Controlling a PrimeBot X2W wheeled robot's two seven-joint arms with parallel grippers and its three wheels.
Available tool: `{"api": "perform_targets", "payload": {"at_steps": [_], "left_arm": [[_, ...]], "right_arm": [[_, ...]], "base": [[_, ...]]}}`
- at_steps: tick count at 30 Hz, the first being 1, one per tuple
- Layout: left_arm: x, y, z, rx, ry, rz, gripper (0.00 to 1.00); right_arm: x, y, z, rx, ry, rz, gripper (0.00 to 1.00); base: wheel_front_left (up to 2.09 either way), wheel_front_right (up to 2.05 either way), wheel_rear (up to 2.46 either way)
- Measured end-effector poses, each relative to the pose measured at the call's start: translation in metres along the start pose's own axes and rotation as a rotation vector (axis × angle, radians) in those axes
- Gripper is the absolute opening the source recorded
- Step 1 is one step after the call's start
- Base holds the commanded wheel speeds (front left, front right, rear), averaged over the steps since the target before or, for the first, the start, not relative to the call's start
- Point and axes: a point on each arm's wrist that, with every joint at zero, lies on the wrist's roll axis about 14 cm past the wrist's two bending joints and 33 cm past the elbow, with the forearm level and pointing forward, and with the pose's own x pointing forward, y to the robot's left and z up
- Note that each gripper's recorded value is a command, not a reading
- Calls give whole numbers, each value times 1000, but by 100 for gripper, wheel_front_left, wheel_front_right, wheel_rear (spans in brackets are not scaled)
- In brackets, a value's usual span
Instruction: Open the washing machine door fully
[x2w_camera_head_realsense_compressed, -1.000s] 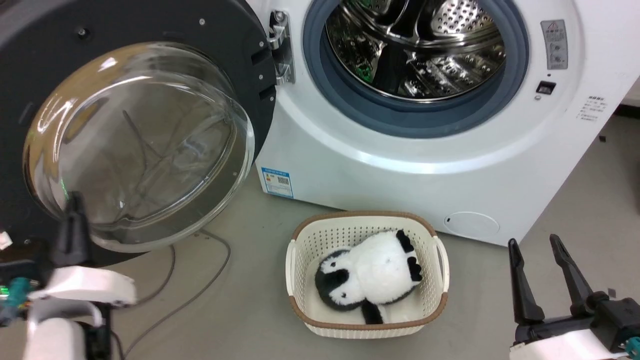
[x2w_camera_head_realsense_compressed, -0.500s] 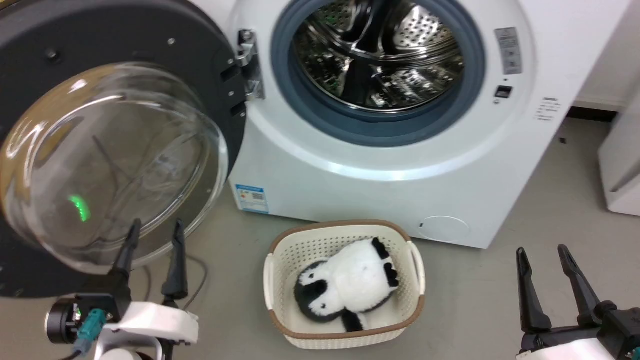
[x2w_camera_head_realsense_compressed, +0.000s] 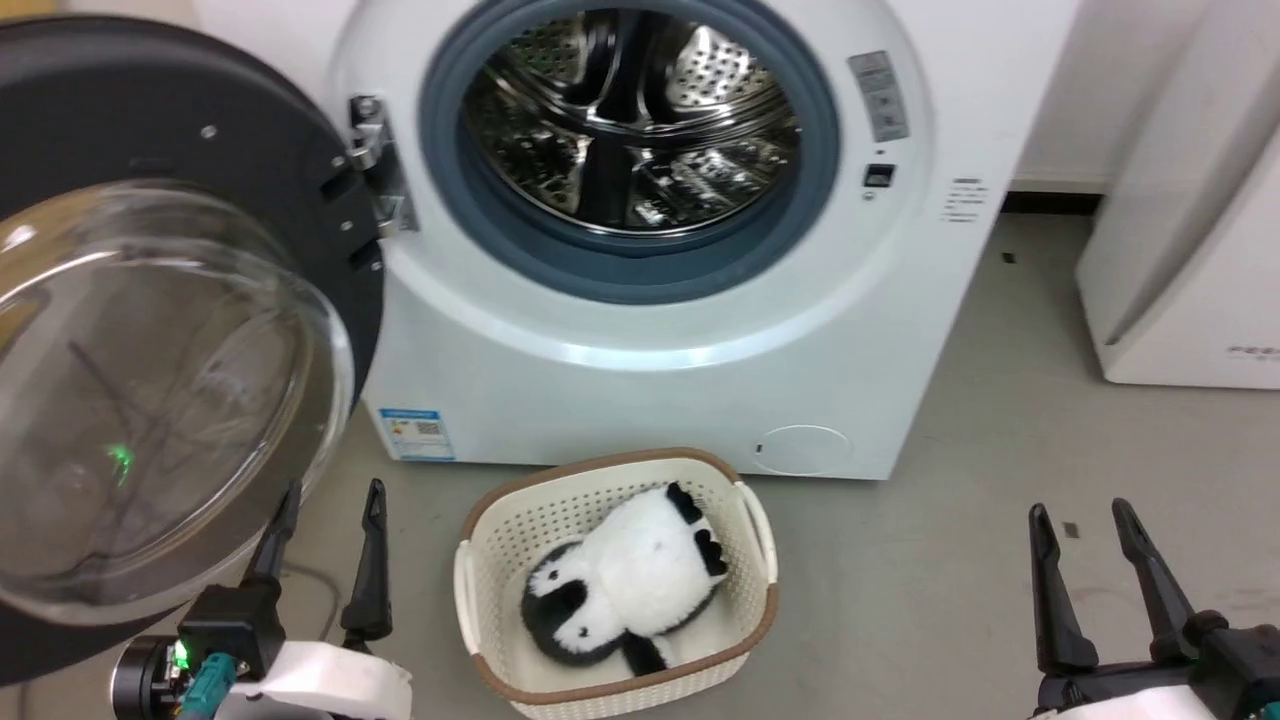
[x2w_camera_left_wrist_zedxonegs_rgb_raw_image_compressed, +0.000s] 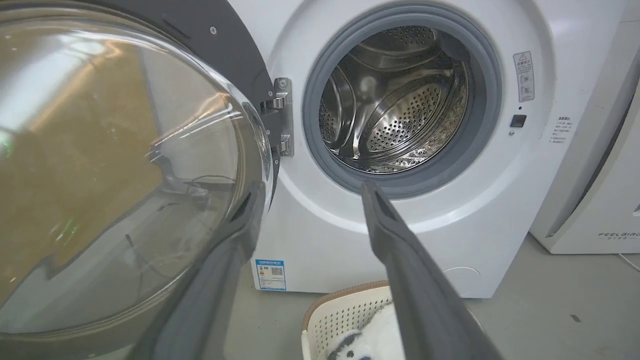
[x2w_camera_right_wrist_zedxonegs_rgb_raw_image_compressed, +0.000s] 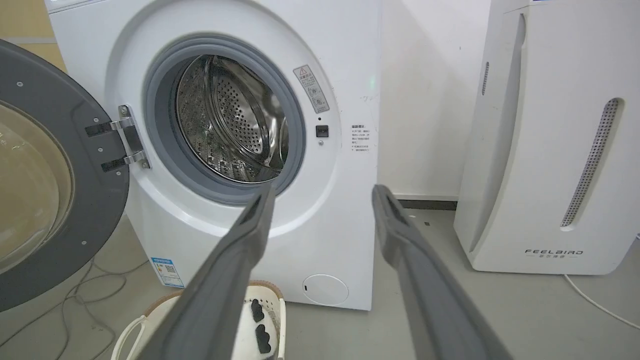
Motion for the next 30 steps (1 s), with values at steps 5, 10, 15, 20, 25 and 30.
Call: {"api": "perform_targets", "payload": {"at_steps": [5, 10, 15, 20, 25, 30], "left_arm": [[0, -10, -5, -5, 14, -22, 100], [-2, -15, -8, -9, 24, -36, 100], [-2, -15, -9, -10, 26, -37, 0], [-2, -15, -9, -9, 33, -37, 0], [-1, -16, -9, -9, 38, -39, 0], [-1, -17, -10, -8, 44, -41, 0]], "right_arm": [[-7, -7, 2, -2, -3, -23, 100], [-11, -10, 5, 1, -10, -37, 100], [-11, -11, 5, 0, -9, -41, 0], [-11, -11, 4, 0, 0, -40, 0], [-11, -11, 2, 0, 10, -39, 0], [-11, -10, 1, -1, 19, -36, 0]], "base": [[0, 0, 0], [0, 0, 0], [0, 0, 0], [0, 0, 0], [0, 0, 0], [0, 0, 0]]}}
